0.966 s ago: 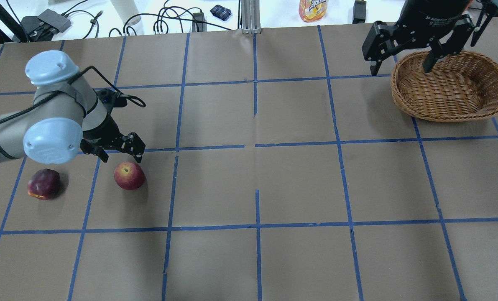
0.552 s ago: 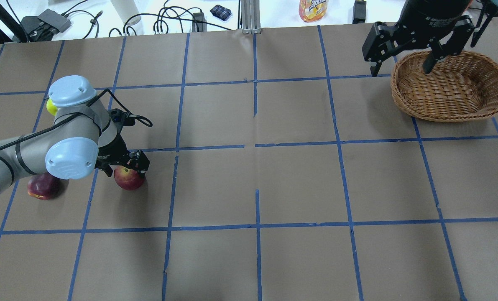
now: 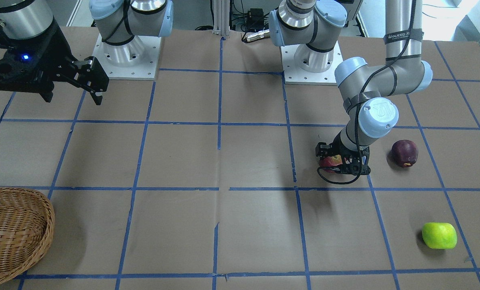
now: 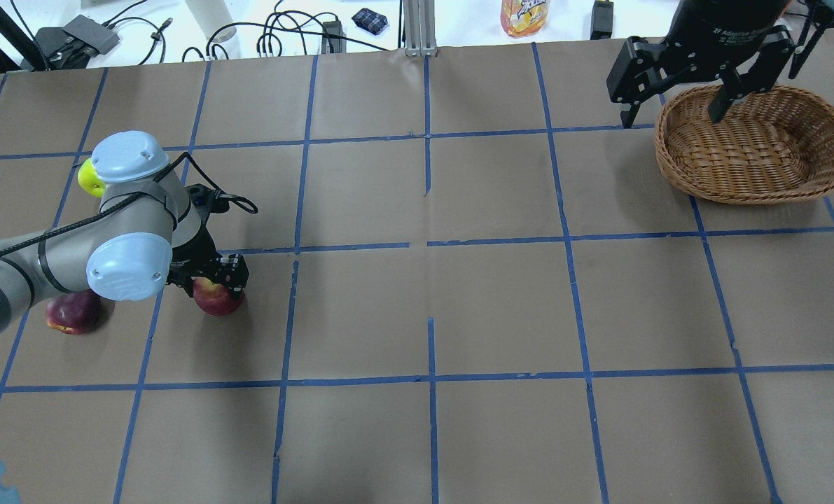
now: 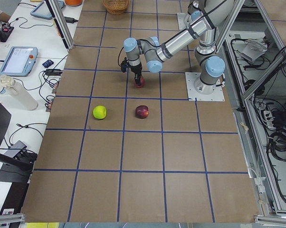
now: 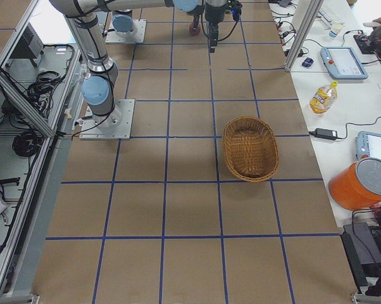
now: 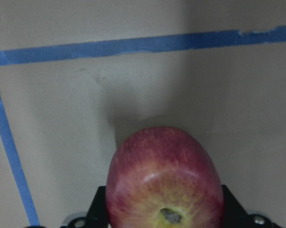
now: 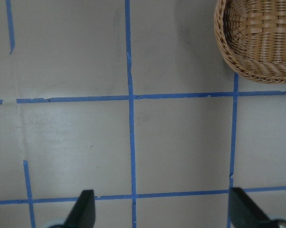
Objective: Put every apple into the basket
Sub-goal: 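Carry the red-yellow apple toward the table center and release it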
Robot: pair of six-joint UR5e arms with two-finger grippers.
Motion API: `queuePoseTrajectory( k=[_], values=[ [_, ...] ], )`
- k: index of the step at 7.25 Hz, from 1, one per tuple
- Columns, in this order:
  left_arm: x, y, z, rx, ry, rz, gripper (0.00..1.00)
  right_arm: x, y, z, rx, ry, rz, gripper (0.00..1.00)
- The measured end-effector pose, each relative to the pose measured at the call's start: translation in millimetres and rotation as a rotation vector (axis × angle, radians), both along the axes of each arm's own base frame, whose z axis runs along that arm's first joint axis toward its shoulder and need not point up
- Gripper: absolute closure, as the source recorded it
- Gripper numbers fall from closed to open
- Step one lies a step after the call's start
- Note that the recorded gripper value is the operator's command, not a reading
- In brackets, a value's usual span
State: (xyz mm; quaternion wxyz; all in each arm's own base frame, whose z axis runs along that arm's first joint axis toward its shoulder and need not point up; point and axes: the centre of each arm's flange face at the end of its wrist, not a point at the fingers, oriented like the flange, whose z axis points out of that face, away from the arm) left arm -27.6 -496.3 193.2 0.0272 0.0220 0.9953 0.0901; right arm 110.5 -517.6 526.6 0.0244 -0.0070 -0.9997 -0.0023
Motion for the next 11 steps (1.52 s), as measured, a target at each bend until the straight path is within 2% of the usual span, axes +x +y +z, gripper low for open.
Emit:
queuePoseTrajectory(
  k=[2, 5, 7, 10, 11],
  values=[
    [-37.2, -16.5, 18.5, -0.067, 0.066, 0.142, 0.8, -0.1, -1.2, -0.2, -0.005, 0.001, 0.003, 0.0],
    [-173.2, -34.0, 27.7, -0.116, 0.088, 0.339, 0.77, 0.5, -1.9, -0.3, -0.008, -0.004, 0.0, 0.0],
    [-259.2, -37.3, 29.5, -0.137, 0.087, 0.415, 0.71, 1.4, -3.0, -1.7, -0.006, -0.003, 0.004, 0.0],
    [-305.0, -51.4, 25.9, -0.134, 0.112, 0.494, 0.67, 2.2, -7.1, -9.7, 0.014, -0.005, 0.014, 0.0],
    [-311.1, -58.7, 24.4, -0.129, 0.123, 0.518, 0.4, 3.1, -7.4, -10.3, 0.015, -0.009, 0.014, 0.0]
  ],
)
